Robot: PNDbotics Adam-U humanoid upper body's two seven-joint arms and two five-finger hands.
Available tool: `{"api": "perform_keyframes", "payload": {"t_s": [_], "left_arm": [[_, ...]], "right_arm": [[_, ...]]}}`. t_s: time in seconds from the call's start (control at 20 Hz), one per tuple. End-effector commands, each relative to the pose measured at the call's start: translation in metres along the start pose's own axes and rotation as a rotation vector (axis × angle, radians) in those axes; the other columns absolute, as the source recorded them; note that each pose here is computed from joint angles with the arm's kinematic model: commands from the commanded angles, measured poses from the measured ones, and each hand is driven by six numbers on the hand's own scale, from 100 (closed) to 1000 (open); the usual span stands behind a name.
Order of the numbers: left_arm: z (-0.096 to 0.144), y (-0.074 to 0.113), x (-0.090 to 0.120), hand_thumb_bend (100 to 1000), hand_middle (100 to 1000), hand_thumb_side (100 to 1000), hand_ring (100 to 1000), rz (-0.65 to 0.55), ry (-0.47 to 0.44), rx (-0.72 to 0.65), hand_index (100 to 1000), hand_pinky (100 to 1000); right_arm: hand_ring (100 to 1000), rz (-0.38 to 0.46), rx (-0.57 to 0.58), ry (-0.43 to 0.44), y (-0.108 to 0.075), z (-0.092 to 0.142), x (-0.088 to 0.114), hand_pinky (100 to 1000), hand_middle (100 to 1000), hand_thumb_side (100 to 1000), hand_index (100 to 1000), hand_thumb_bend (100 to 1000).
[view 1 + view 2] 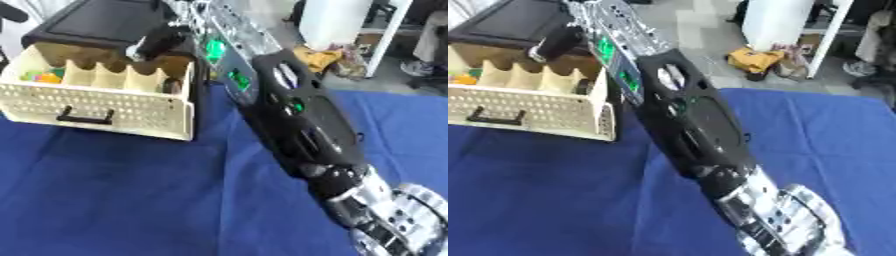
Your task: Pick up objects from table and place into drawer.
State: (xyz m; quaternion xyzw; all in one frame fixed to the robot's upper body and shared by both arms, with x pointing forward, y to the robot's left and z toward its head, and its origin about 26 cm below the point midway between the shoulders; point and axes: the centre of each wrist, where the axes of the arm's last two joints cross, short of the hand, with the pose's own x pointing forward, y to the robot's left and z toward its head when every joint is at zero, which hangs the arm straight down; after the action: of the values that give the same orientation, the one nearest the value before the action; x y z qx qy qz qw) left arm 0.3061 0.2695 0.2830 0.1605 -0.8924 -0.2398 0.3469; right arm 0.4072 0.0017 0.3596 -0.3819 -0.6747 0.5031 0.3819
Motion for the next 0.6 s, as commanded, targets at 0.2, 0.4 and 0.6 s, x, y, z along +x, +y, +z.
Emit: {"api": "perform_keyframes", "payload": {"t_s": [0.2, 0.4, 0.6], "left_arm": [[-0.005, 0.008, 0.009, 100, 100, 816, 100, -0.092, -0.091, -0.042, 730, 100], [-0.009, 0.012, 0.014, 100, 221, 806, 100, -0.205, -0.167, -0.148, 651, 100], [-0.007, 0.006, 0.014, 100, 316, 678, 157, -0.323, -0.216, -0.320, 638, 100]], "right_arm": [[559, -0.055, -0.315, 0.090, -0.070, 0.024, -0.020, 402, 651, 792, 831, 450], [617, -0.051, -0.510, 0.200, -0.098, 0.044, -0.043, 526, 682, 866, 834, 100], [658, -0.020, -0.643, 0.285, -0.097, 0.062, -0.060, 594, 703, 909, 837, 100]]}}
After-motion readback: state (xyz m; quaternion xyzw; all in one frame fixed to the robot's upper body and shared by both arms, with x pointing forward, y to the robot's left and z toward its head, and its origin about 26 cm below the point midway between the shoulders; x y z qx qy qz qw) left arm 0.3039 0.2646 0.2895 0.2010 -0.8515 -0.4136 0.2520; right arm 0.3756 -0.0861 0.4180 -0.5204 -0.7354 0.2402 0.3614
